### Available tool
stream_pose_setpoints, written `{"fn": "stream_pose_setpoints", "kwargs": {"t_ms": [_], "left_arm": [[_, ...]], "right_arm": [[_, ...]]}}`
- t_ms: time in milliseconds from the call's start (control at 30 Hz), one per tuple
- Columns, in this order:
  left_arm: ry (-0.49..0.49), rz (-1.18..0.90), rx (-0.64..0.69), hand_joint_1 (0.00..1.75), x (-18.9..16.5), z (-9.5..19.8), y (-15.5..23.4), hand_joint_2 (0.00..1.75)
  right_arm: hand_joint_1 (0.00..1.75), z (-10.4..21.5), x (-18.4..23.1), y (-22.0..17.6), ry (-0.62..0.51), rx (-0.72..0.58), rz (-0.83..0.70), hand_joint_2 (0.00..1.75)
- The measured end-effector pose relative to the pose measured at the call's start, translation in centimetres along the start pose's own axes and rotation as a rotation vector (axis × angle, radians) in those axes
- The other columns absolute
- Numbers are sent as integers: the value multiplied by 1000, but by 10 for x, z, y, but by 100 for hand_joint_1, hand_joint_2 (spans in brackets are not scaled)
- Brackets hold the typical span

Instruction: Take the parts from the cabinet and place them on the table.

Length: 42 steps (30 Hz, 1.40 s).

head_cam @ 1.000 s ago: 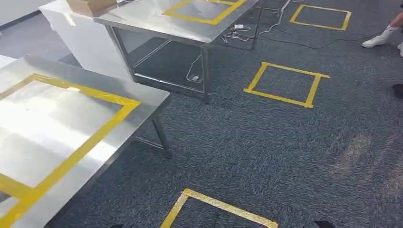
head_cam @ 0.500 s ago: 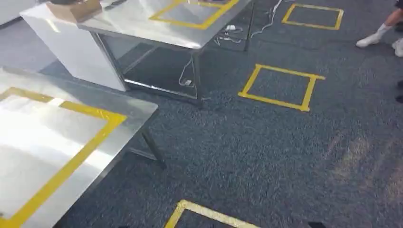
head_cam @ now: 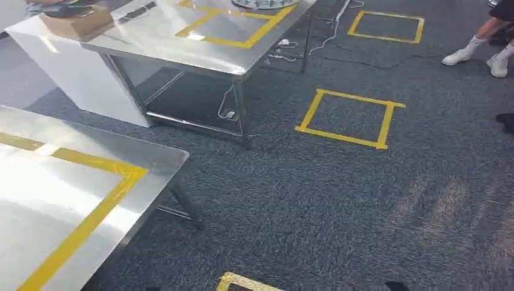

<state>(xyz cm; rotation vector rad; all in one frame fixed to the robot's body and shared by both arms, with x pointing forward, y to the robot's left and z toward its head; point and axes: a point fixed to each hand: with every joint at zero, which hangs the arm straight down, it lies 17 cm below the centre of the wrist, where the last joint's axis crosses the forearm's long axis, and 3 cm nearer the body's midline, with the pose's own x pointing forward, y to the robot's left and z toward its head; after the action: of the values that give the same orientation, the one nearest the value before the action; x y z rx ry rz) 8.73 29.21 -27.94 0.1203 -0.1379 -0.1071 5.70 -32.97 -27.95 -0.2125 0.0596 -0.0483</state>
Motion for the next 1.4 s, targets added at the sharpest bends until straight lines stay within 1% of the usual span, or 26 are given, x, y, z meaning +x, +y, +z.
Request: {"fn": "stream_pose_setpoints", "kwargs": {"t_ms": [367,633,1067,1400], "left_arm": [[5,-4,-2,0,-3,0,-2,0],[3,-8,-16,0,2,1,-5,0],[-3,-7,-12,0,3,1,-7,0],[4,-9,-18,0,-2,1,-10,0]], "right_arm": [[0,0,-2,0,2,0,-3,0],[0,-1,-4,-1,3,-3,-13,0],[0,-1,2,-4,-6,-8,-14,0],[0,-1,-1,-6,1,-12,-12,0]]}}
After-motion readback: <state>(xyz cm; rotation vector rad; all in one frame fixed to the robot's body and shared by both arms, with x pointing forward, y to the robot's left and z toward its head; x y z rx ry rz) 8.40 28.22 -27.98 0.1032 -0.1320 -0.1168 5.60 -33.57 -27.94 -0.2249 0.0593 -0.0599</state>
